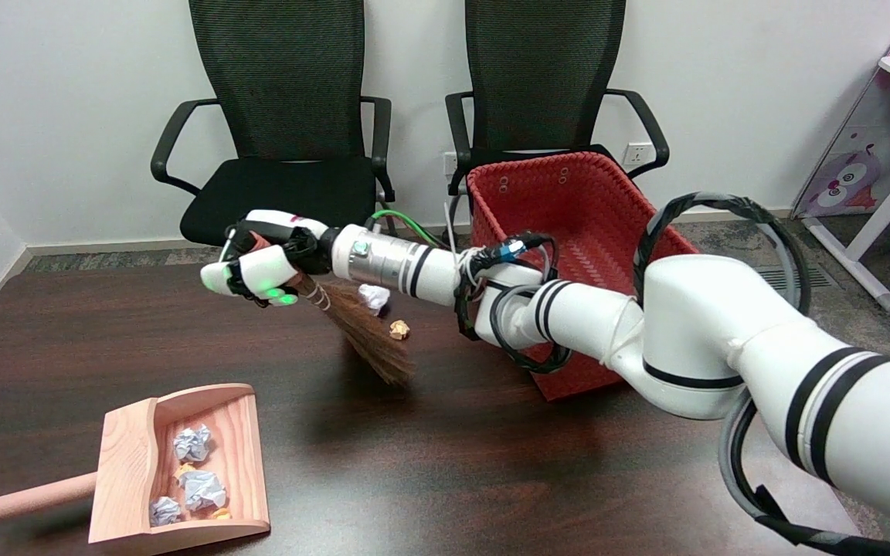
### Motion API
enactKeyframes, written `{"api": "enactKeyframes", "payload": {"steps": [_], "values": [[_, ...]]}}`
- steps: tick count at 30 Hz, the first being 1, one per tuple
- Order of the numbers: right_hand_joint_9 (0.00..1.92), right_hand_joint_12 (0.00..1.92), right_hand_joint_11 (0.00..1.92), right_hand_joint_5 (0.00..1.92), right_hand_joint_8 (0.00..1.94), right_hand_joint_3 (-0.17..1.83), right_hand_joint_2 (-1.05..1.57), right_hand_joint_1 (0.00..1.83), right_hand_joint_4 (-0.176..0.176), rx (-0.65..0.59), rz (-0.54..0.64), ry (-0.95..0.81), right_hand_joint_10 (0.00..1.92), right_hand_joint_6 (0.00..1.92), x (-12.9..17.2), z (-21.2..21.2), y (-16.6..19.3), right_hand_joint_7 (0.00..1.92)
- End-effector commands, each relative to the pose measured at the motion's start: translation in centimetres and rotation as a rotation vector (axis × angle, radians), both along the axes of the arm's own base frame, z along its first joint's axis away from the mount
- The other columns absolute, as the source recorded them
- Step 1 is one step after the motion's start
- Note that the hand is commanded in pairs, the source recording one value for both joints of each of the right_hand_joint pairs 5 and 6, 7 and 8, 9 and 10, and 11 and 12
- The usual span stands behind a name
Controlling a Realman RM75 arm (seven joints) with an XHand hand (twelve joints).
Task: Sweep the paper ball into the dustpan.
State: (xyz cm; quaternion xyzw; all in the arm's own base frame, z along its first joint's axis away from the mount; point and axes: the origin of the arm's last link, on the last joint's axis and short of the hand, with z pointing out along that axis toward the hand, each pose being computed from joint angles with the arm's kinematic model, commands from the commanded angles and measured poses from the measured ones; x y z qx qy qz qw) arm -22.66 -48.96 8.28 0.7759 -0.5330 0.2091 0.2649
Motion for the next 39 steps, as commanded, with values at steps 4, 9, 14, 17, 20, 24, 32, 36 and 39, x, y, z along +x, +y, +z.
{"api": "enactKeyframes", "payload": {"steps": [4, 9, 14, 17, 20, 24, 32, 36, 39], "values": [[1.92, 1.92, 1.92, 1.92, 1.92, 1.56, 1.11, 0.95, -0.031, 0.011, -0.271, -0.322, 1.92, 1.92, -1.0, 1.0, 1.2, 1.92], [1.92, 1.92, 1.92, 1.92, 1.92, 1.57, 1.11, 0.95, -0.032, 0.027, -0.377, -0.484, 1.92, 1.92, -0.5, 1.1, 1.7, 1.92], [1.92, 1.92, 1.92, 1.92, 1.92, 1.56, 1.12, 0.95, -0.032, 0.027, -0.368, -0.624, 1.92, 1.92, 1.5, 2.4, 1.5, 1.92], [1.92, 1.92, 1.92, 1.92, 1.92, 1.52, 1.15, 0.95, -0.033, 0.047, -0.274, -0.538, 1.92, 1.92, 2.9, 2.7, 1.2, 1.92], [1.92, 1.92, 1.92, 1.92, 1.92, 1.50, 1.17, 0.95, -0.034, 0.074, -0.173, -0.444, 1.92, 1.92, 4.9, 2.6, 0.8, 1.92], [1.92, 1.92, 1.92, 1.92, 1.92, 1.50, 1.20, 0.95, -0.033, 0.028, -0.077, -0.418, 1.92, 1.92, 7.1, 3.7, -0.2, 1.92], [1.92, 1.92, 1.92, 1.92, 1.92, 1.51, 1.21, 0.95, -0.032, 0.012, 0.019, -0.375, 1.92, 1.92, 9.8, 6.3, -1.4, 1.92], [1.92, 1.92, 1.92, 1.92, 1.92, 1.64, 1.17, 0.95, -0.033, 0.005, 0.058, -0.214, 1.92, 1.92, 9.3, 8.2, -2.5, 1.92], [1.92, 1.92, 1.92, 1.92, 1.92, 1.83, 1.10, 0.93, -0.041, -0.039, 0.044, -0.119, 1.92, 1.92, 7.9, 9.5, -3.4, 1.92]]}}
